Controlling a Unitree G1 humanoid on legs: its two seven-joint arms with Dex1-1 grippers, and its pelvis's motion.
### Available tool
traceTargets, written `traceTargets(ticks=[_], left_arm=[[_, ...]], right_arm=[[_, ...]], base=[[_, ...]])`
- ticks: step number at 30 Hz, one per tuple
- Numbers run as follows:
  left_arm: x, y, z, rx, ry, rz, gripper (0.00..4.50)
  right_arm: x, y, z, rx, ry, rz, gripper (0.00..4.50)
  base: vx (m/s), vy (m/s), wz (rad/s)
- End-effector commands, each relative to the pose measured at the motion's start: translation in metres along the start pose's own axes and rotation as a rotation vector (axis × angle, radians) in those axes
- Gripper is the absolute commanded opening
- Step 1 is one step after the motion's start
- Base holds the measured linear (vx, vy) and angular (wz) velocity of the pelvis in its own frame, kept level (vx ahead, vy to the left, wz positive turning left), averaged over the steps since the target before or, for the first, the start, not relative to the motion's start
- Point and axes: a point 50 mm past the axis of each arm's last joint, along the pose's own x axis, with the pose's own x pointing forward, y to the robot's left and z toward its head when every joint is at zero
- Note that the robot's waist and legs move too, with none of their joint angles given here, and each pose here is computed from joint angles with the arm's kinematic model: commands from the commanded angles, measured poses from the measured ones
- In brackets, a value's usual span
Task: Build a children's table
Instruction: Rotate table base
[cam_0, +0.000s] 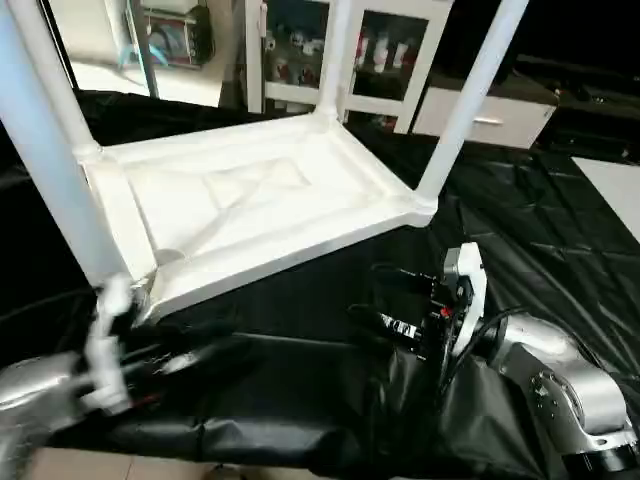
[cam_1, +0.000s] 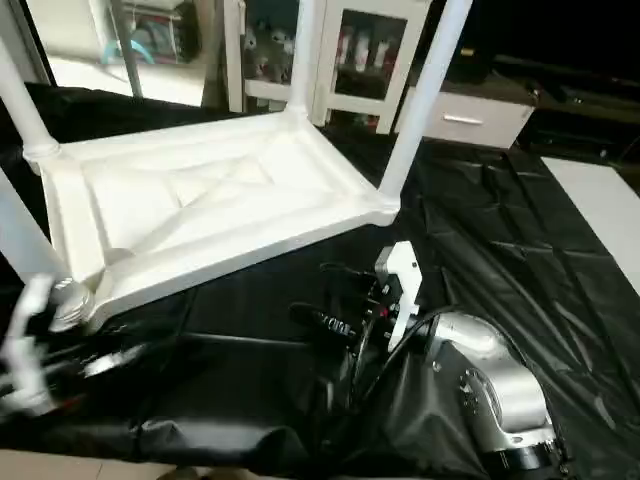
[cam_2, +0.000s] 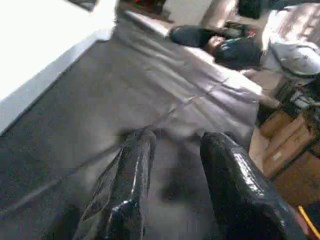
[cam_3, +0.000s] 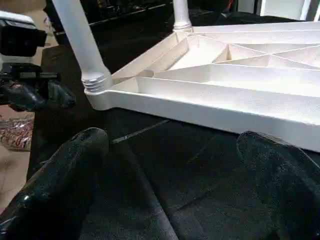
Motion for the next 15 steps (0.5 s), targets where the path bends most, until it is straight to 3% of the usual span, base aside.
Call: traceTargets(ticks=[1,5,7,11,15], left_arm=[[-0.013,0.006,0.003,0.007,-0.004,0.037,1.84],[-0.028,0.014,0.005,0.001,-0.001,0.089,1.84],[-0.05,0.022,0.008,0.014,0.006,0.163,1.84],[-0.061,0.025,0.01,0.02,0.004,0.207,1.84],[-0.094,0.029,0.013,0.024,0.014,0.326,1.84]], right_arm=[[-0.003,-0.001,0.001,-0.006,0.008,0.0,4.5],[-0.003,0.0,0.0,-0.006,0.013,0.002,4.5],[-0.004,0.0,0.0,-0.005,0.016,0.003,4.5],[-0.004,0.0,0.0,-0.007,0.018,0.001,4.5],[-0.004,-0.001,-0.001,-0.011,0.022,-0.002,4.5]], base=[[0.0,0.0,0.0],[0.0,0.0,0.0],[0.0,0.0,0.0],[0.0,0.0,0.0],[0.0,0.0,0.0]])
